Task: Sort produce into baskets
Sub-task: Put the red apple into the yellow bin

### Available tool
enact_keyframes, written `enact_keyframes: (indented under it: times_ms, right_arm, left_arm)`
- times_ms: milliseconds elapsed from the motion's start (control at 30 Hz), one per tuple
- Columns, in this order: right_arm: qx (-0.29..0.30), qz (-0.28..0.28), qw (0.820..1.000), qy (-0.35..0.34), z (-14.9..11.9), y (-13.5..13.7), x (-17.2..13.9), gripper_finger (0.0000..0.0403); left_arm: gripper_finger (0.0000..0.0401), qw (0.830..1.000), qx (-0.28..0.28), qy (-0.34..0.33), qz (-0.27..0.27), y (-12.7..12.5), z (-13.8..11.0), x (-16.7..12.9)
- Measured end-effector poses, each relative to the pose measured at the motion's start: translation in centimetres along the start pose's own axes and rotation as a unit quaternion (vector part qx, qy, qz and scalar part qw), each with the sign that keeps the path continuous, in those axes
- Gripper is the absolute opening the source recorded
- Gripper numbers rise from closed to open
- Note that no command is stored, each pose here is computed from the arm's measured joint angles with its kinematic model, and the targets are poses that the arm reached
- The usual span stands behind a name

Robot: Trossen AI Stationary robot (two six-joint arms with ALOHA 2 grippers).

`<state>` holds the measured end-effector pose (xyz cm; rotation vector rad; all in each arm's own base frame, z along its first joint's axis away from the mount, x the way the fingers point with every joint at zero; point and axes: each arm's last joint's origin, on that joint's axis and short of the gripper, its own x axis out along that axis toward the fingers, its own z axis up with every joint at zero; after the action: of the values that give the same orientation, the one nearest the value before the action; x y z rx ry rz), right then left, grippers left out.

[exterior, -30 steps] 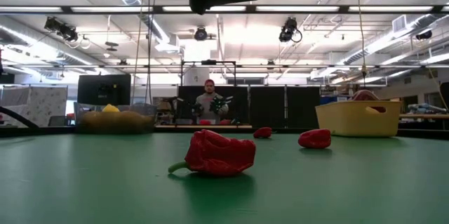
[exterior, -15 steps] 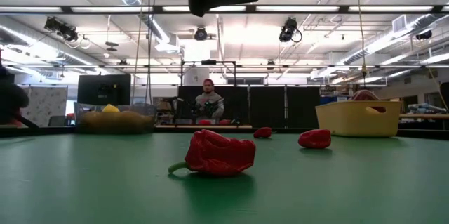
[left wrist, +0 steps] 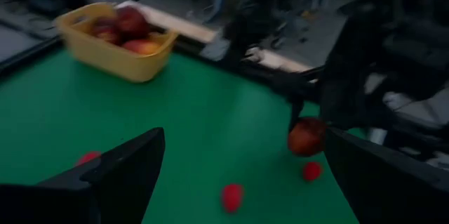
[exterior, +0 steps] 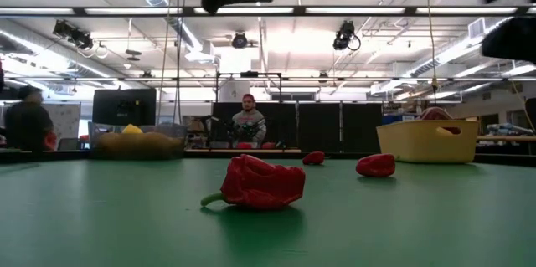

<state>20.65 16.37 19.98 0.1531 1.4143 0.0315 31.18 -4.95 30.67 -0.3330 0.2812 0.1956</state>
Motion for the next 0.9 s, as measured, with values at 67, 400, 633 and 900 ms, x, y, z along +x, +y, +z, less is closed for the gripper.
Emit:
enact_keyframes:
  times_ms: [67,400,633,900]
  right_arm:
    - [0.025,-0.006,0.999,-0.020,0.8,-1.2,-0.7,0.0299]
    - [0.165,-0.063,0.976,-0.124,4.2,-9.2,-4.4,0.0284]
    - [0.218,-0.092,0.959,-0.159,5.4,-16.0,-6.2,0.0288]
    - [0.316,-0.098,0.925,-0.188,4.9,-22.6,-7.8,0.0289]
  left_arm:
    - [0.0393,1.000,0.000,0.011,0.021,1.1,0.6,-0.7]
    - [0.0393,0.987,0.013,0.123,0.103,6.9,1.2,-3.1]
    - [0.0393,0.967,0.076,0.226,0.086,7.9,-0.5,-2.7]
    - [0.0393,0.974,0.136,0.179,0.002,9.4,-0.9,-0.8]
